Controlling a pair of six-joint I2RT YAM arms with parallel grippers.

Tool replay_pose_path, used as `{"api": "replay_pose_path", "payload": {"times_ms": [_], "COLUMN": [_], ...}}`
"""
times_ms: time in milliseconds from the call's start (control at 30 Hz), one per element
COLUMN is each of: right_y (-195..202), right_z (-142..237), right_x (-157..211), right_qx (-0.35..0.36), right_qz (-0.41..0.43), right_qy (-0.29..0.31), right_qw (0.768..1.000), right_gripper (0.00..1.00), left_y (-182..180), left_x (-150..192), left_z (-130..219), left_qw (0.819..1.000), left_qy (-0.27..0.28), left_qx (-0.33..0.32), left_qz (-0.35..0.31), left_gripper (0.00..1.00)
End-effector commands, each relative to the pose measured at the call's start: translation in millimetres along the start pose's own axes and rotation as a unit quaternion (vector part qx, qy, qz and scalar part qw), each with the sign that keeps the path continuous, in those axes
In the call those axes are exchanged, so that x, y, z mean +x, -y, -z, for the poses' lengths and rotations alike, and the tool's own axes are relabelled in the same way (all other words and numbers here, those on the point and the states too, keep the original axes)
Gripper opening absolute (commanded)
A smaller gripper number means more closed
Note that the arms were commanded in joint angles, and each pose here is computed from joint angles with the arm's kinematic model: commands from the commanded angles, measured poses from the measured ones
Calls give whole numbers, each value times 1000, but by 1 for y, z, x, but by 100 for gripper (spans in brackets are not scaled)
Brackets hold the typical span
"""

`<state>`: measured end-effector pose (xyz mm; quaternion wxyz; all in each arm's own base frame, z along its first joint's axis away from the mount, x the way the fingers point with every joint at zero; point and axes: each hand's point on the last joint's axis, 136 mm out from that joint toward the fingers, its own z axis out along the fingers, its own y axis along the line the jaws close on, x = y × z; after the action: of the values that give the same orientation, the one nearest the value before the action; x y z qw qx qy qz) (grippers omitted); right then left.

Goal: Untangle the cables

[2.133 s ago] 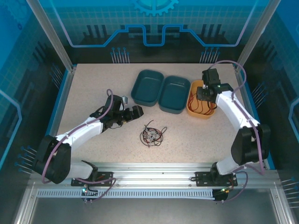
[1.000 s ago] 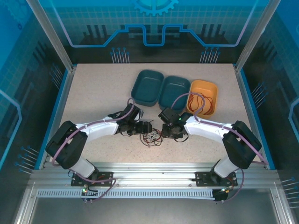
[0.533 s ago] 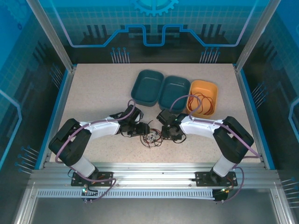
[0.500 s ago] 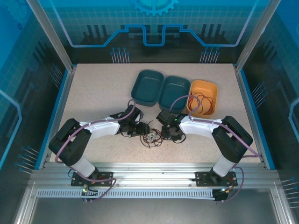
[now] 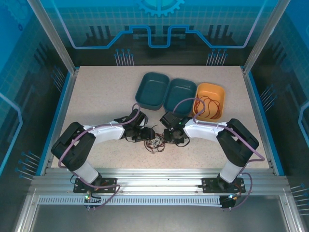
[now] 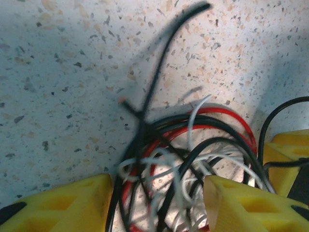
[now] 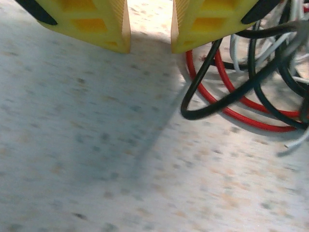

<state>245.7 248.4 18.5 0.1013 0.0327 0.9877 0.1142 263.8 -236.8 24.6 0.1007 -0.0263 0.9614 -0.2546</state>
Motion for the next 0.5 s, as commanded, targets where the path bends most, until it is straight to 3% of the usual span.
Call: {"api": "replay_pose_path", "payload": {"times_ms": [0, 267, 467], "right_y": [-30, -33, -26], "right_z": [0, -2, -6], "right_x": [-10, -12, -6], "right_qx": [-57, -50, -15], "right_qz": [9, 13, 19], "right_qy": [14, 10, -1], "right_qw": [998, 999, 1000], "right_gripper": [29, 29, 28], "left_y": [-3, 0, 0], "left_x": [7, 3, 1], "left_z": [-5, -1, -1], "left_qw": [1000, 1000, 1000], "left_qy": [-15, -7, -5], "left_qx": [2, 6, 6], "left_qz": [3, 5, 12], "left_gripper": [56, 58, 53]}}
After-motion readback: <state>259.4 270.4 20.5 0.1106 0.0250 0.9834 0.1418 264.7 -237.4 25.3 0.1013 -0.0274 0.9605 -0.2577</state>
